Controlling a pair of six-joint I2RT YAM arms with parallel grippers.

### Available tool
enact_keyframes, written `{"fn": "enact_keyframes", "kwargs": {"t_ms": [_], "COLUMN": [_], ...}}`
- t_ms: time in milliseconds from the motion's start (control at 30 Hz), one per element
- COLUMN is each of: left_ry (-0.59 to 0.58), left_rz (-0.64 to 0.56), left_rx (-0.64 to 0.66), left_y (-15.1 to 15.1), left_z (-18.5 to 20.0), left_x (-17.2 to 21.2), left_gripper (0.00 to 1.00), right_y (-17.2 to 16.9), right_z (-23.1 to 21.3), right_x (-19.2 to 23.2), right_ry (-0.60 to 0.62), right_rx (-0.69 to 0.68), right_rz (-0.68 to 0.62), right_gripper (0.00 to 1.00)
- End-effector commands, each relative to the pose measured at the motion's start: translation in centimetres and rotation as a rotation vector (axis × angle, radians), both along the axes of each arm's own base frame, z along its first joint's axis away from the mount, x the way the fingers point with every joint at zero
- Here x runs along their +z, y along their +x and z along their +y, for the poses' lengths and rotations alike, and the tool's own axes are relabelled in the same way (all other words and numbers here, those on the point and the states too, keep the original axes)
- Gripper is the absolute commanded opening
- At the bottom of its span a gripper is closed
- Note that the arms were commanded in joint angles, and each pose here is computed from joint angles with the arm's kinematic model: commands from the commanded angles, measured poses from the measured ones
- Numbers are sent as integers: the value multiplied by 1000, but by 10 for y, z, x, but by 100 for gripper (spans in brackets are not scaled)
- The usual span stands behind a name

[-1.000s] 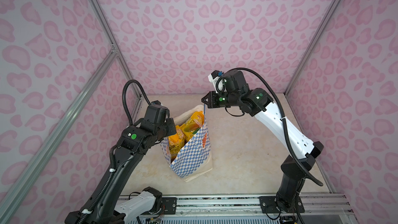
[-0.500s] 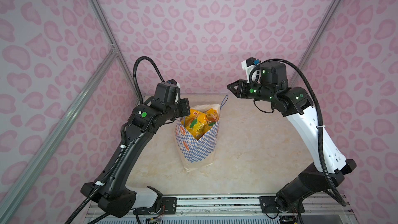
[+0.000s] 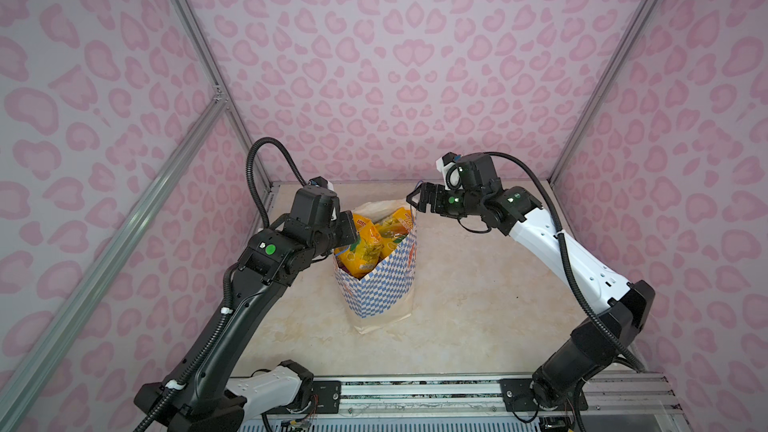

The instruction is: Place the snacks into the paper bag

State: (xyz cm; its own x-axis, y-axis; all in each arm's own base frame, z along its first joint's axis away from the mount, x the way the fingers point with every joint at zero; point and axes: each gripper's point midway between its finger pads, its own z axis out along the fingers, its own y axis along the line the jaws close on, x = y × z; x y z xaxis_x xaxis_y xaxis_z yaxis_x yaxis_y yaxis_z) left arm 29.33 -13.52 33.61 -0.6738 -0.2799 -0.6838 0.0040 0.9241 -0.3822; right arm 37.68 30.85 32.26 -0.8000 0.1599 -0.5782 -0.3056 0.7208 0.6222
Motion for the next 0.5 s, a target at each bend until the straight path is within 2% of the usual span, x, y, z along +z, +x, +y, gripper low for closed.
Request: {"fn": "enact_keyframes", "kwargs": {"t_ms": [0, 267, 467], "left_ry": [1, 8, 25], "left_rz": [-19, -22, -14], "left_rx": [29, 31, 47], "left_y": [0, -4, -6], "left_z": [6, 10, 15], "left_x": [3, 5, 0], "left_gripper": [3, 3, 3], "right_y": [14, 47, 43], "right_z": [22, 61, 88], "right_x": [16, 8, 45], "right_ry": [113, 240, 425], "right_rx": [45, 146, 318], "right_rz": [-45, -37, -112], "right_gripper": [92, 90, 77]}}
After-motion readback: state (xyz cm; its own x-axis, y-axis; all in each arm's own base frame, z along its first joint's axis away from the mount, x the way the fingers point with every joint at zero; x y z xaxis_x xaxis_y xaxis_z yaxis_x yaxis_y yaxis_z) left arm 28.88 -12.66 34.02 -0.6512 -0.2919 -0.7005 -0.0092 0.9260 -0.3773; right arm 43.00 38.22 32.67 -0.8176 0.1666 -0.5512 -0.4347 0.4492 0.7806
